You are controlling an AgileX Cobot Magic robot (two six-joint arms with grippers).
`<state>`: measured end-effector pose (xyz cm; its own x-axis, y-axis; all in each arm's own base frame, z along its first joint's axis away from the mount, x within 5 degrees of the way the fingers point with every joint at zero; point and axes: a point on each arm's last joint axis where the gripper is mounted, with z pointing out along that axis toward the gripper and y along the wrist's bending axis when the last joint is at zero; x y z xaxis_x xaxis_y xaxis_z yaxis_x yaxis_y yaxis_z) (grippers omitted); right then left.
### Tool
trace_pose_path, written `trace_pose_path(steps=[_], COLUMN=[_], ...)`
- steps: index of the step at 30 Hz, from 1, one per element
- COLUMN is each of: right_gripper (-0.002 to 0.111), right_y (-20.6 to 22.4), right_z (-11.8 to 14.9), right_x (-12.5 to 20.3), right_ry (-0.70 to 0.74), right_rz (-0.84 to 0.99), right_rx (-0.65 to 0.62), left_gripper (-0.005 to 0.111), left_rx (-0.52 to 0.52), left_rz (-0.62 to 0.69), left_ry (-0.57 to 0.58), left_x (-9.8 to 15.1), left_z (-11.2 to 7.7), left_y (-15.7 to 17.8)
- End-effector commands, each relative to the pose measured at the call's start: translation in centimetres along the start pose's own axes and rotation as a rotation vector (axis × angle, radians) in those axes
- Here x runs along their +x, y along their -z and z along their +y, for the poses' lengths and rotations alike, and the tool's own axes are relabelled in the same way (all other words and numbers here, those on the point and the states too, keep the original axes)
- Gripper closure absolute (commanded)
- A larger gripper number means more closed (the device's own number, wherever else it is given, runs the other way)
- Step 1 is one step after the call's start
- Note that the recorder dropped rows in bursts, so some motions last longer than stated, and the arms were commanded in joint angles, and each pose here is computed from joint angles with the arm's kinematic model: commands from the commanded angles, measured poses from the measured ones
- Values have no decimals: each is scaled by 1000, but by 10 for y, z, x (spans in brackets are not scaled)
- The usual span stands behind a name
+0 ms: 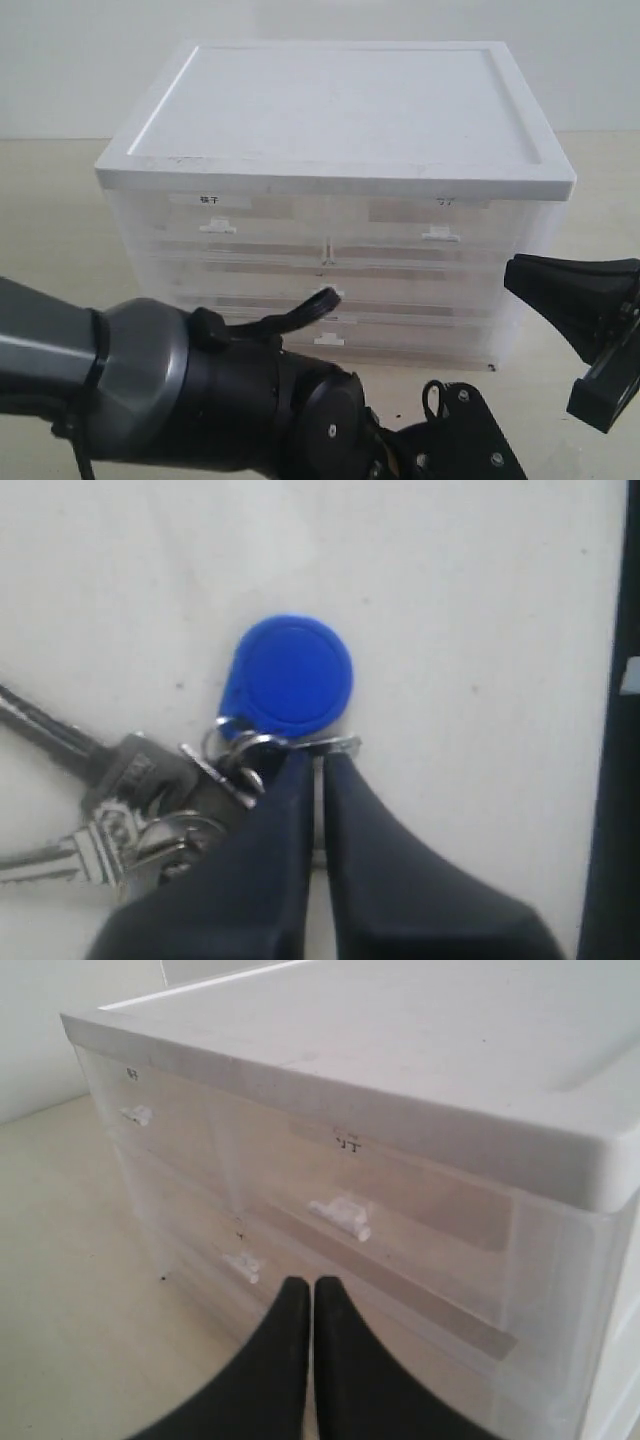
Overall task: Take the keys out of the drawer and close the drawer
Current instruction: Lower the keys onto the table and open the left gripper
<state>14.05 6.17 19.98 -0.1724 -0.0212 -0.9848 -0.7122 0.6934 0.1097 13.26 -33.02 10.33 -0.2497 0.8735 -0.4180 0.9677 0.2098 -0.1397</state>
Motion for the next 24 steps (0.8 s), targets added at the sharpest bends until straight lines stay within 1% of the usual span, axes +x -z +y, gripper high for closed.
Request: trace_pose_path(steps=[1, 7, 8, 9, 12, 18, 22, 23, 24], right_gripper=[108, 108, 108, 108, 108, 108, 108, 108, 108], right_y=[0, 0, 0, 0, 0, 0, 0, 0, 0], right_z=[0, 0, 0, 0, 0, 0, 0, 1, 1], right_x=[-2, -2, -2, -2, -2, -2, -2, -2, -2], right_ry=[4, 4, 4, 5, 5, 5, 5, 6, 6], right_rz=[-11, -12, -12, -11, -11, -11, -11, -10, -10], right_rx=[-12, -13, -13, -14, -14, -14, -14, -16, -16], left_gripper=[102, 102, 102, 102, 102, 102, 102, 102, 102], left_rx=[-37, -106, -115, -111, -117, -210, -221, -222, -219], left_rz=[24, -16, -15, -10, 5, -29, -41, -52, -66], left_ry=[64, 117, 133, 146, 137, 164, 144, 141, 125], left_x=[7, 8, 11, 12, 14, 12, 9, 7, 4], left_z=[26, 56, 64, 66, 72, 87, 86, 85, 79], left_y=[1, 8, 10, 12, 20, 40, 48, 53, 59])
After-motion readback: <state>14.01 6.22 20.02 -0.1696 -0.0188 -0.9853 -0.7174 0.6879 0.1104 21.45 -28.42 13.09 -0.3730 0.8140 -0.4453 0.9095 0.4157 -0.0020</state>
